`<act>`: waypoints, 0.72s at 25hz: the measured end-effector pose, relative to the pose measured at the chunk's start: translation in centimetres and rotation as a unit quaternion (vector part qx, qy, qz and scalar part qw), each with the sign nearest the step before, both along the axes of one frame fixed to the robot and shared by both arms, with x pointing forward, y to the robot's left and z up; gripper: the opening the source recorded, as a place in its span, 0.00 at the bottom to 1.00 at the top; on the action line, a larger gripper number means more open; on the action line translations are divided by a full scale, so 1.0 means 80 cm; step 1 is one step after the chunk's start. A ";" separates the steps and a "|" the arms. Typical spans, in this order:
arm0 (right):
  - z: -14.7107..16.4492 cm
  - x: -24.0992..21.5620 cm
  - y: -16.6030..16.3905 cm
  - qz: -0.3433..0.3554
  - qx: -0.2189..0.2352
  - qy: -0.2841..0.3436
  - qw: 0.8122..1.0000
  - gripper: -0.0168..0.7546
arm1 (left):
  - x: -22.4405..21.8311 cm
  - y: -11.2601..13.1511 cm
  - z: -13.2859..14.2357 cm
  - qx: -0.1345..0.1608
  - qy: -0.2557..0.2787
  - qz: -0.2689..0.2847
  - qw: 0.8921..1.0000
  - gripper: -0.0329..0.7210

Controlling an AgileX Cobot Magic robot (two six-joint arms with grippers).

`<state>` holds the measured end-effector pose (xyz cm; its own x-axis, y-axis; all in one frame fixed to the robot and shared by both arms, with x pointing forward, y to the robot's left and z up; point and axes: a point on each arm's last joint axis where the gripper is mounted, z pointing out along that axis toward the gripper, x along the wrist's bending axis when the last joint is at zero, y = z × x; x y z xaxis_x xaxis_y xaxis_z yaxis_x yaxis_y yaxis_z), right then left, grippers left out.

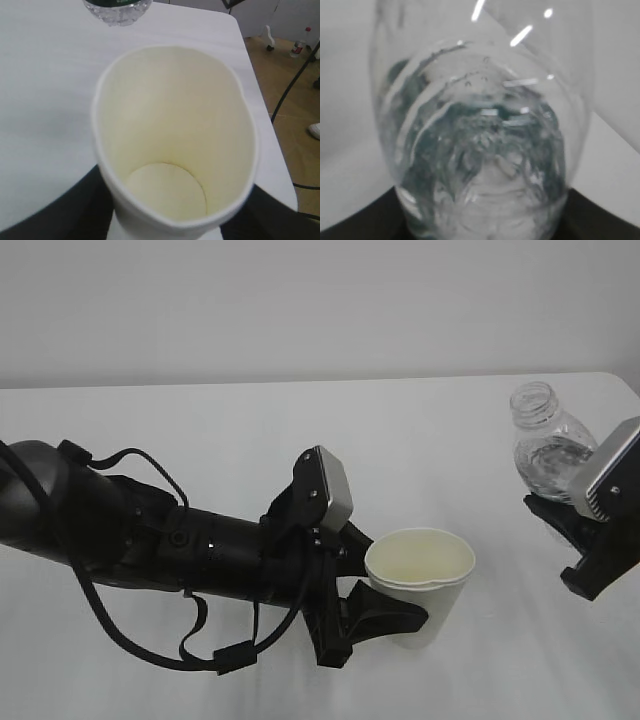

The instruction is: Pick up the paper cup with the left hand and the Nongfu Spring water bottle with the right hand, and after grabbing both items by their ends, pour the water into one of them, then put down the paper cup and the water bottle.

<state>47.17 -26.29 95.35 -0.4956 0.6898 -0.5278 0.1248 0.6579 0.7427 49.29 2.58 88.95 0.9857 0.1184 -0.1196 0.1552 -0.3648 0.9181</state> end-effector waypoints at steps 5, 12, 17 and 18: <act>0.000 0.000 0.000 0.004 -0.008 -0.003 1.000 0.53 | -0.001 0.000 0.001 -0.004 0.001 -0.002 1.000 0.61; 0.000 0.000 0.000 0.004 -0.009 -0.003 1.000 0.53 | -0.001 0.000 0.001 -0.005 0.001 -0.003 1.000 0.61; 0.000 0.000 0.000 0.005 -0.010 -0.003 1.000 0.53 | -0.001 0.000 0.001 -0.005 0.001 -0.003 1.000 0.61; 0.000 0.000 0.000 0.005 -0.010 -0.003 1.000 0.53 | -0.001 0.000 0.001 -0.005 0.001 -0.003 1.000 0.61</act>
